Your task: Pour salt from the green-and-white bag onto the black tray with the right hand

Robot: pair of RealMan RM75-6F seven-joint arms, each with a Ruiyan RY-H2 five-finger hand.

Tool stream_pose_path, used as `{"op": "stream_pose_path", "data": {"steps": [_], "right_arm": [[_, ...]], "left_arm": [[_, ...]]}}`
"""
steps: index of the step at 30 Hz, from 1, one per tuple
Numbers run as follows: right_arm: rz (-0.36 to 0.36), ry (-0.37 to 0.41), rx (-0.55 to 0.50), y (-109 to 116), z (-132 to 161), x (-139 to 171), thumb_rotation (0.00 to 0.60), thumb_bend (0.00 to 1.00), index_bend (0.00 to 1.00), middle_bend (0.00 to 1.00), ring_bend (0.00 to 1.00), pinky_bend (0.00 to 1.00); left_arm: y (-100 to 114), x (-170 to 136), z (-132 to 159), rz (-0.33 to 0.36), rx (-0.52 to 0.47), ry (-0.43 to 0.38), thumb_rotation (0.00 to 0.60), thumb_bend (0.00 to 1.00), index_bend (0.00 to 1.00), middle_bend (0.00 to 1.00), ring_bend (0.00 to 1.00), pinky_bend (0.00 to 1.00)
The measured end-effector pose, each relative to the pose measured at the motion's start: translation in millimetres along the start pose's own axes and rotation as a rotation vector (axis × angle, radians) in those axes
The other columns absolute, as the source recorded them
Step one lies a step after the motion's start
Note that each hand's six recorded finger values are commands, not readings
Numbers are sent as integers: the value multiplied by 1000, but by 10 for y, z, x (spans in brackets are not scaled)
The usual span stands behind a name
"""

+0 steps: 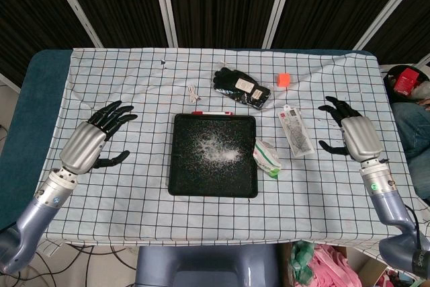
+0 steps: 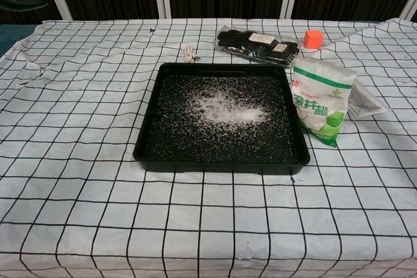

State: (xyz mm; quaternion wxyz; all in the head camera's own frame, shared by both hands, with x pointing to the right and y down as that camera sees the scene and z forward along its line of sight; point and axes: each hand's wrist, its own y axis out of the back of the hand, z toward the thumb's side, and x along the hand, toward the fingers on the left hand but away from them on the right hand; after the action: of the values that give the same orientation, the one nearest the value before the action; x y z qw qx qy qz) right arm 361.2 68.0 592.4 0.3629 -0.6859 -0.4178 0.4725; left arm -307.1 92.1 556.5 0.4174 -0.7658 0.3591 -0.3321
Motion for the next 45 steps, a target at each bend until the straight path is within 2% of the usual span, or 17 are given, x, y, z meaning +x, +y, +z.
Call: {"op": "stream_pose_path", "data": {"steps": [9, 23, 27, 30, 33, 36, 41, 45], "right_arm": [[14, 12, -3, -54, 48, 2, 600, 167, 211, 85, 121, 281], [21, 26, 8, -58, 133, -17, 600, 167, 211, 85, 122, 281], [53, 20, 6, -114, 140, -8, 600, 167, 211, 86, 121, 280], [88, 6, 14, -131, 107, 33, 600, 167, 211, 86, 122, 280], [118, -15, 2, -135, 72, 110, 600, 159, 211, 86, 123, 281], [150, -39, -47, -150, 46, 213, 600, 142, 211, 86, 122, 281], [221, -90, -200, -245, -5, 467, 600, 90, 211, 74, 115, 281], [274, -167, -286, -424, -106, 830, 600, 82, 210, 72, 114, 278]], "left_arm": [[0, -60, 45, -1, 10, -3, 600, 254, 179, 116, 0, 163], [141, -158, -10, 32, 29, 1, 600, 254, 179, 128, 0, 169], [211, -213, -90, 56, 47, 13, 600, 255, 180, 132, 1, 172], [232, -282, -151, 53, 97, 28, 600, 254, 180, 132, 1, 169], [250, -453, -248, 38, 174, 69, 600, 255, 181, 130, 0, 153], [259, -727, -360, 19, 228, 143, 600, 254, 183, 130, 0, 140], [273, -1291, -492, 15, 216, 272, 600, 255, 183, 131, 0, 110], [260, -1730, -588, 19, 176, 353, 600, 254, 185, 129, 0, 101]]}}
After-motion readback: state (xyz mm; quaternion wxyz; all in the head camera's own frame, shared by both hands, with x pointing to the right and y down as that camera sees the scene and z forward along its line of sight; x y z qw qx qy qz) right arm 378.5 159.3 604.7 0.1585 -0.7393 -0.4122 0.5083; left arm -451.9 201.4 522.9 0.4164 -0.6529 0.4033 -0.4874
